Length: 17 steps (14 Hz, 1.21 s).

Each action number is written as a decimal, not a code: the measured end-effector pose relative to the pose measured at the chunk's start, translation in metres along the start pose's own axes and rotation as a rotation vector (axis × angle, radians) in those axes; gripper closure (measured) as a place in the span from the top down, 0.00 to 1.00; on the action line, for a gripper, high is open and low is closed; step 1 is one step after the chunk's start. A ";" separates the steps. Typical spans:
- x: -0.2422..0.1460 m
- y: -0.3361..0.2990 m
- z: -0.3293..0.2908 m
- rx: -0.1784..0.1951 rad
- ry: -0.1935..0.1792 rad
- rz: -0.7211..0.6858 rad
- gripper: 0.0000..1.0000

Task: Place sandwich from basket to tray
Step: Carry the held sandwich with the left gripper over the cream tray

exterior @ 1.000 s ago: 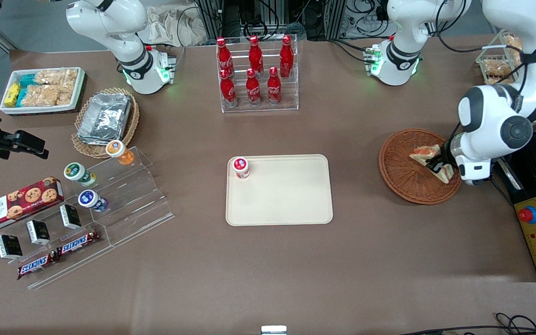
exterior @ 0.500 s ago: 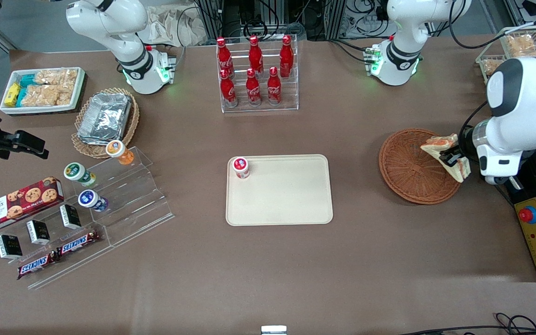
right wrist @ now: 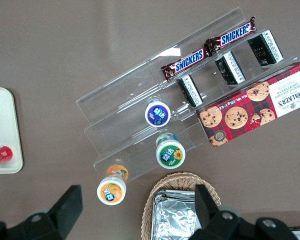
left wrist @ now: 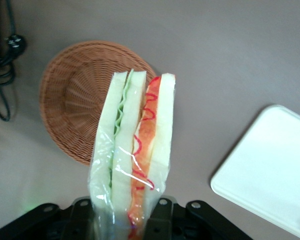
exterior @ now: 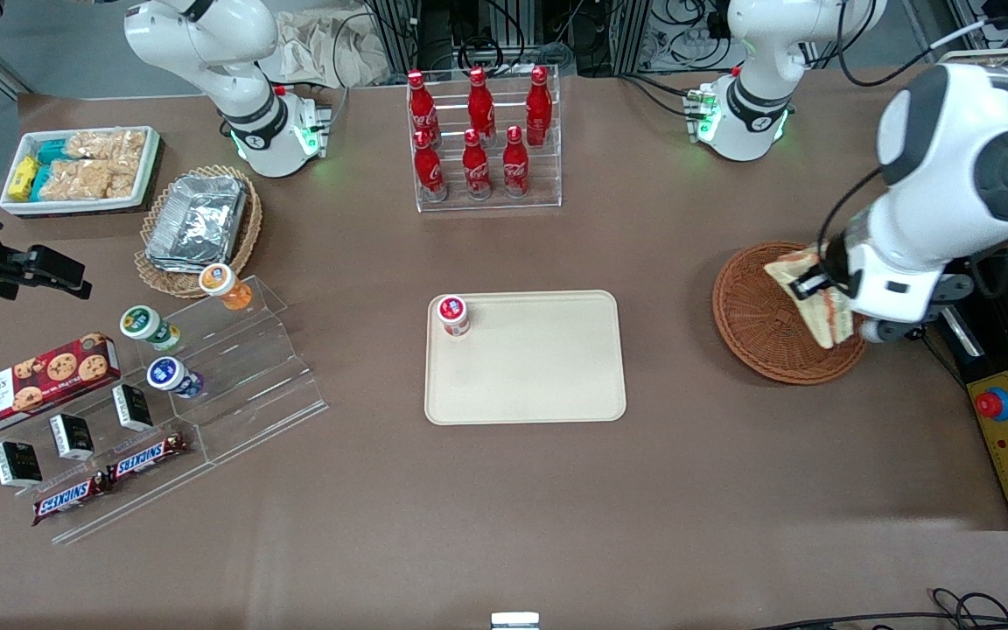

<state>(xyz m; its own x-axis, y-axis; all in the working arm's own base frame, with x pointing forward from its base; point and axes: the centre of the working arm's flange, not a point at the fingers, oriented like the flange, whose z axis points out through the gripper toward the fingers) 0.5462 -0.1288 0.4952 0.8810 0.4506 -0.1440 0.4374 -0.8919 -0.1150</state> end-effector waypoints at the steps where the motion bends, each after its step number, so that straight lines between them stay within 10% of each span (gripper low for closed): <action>1: -0.012 0.017 0.003 0.000 -0.008 0.036 0.32; 12: -0.058 0.164 0.100 -0.135 -0.039 0.259 0.33; 17: -0.067 0.203 0.168 -0.073 -0.001 0.321 0.33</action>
<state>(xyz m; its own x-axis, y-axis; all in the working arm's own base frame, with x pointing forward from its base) 0.5455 -0.3333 0.3164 0.9759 0.1459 -0.1624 0.1489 -0.9888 0.0068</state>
